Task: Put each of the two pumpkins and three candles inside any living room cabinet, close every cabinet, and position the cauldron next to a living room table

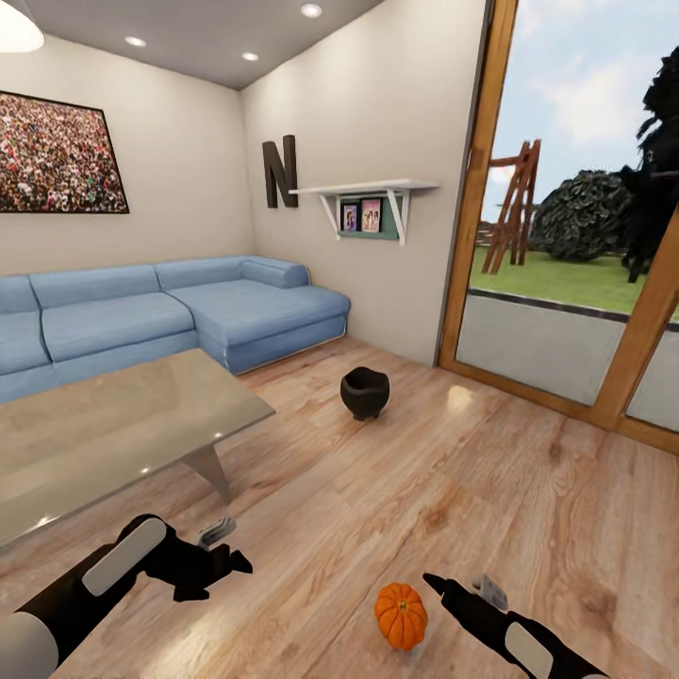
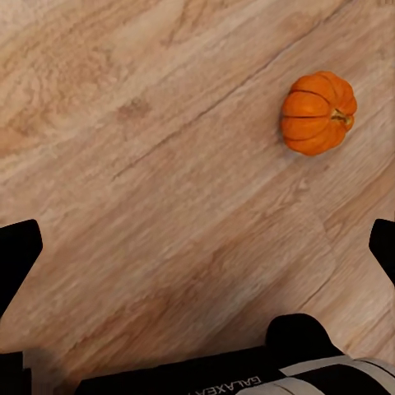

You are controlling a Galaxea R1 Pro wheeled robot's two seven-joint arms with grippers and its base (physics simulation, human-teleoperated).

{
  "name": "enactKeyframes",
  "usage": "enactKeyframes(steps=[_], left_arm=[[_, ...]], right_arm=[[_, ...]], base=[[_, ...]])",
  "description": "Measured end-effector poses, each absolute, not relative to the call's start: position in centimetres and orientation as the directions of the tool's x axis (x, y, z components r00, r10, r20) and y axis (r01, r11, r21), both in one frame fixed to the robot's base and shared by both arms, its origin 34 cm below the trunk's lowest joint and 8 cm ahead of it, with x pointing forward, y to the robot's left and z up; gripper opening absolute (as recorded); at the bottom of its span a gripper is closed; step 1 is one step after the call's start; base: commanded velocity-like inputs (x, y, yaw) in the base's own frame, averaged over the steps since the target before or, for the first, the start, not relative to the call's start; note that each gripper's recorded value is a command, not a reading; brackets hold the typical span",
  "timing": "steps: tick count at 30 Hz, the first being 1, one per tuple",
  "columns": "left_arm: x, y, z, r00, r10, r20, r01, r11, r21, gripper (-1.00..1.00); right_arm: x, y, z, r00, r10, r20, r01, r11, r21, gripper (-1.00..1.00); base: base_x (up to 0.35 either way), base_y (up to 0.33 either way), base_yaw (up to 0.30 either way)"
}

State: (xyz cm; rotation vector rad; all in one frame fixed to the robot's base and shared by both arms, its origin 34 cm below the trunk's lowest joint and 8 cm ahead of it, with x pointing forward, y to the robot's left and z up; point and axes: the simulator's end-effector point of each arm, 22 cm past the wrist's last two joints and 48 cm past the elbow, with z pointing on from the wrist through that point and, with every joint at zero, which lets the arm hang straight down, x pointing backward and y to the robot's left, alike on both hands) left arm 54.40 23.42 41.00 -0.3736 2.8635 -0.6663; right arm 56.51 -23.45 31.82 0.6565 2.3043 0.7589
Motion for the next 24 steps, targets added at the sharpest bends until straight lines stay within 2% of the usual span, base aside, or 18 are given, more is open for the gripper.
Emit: enactKeyframes(steps=[11,24], left_arm=[[54.3,24.1,38.2,-0.954,-0.271,-0.131,-0.198,0.892,-0.406,1.0],[54.7,24.4,35.5,-0.945,-0.3,-0.13,-0.231,0.894,-0.383,1.0]], right_arm=[[55.7,-24.4,29.2,-0.682,0.62,-0.388,0.291,0.716,0.635,1.0],[55.7,-25.9,27.4,-0.601,0.737,-0.309,0.409,0.616,0.674,1.0]], base=[[0.0,0.0,0.0],[0.0,0.0,0.0]])
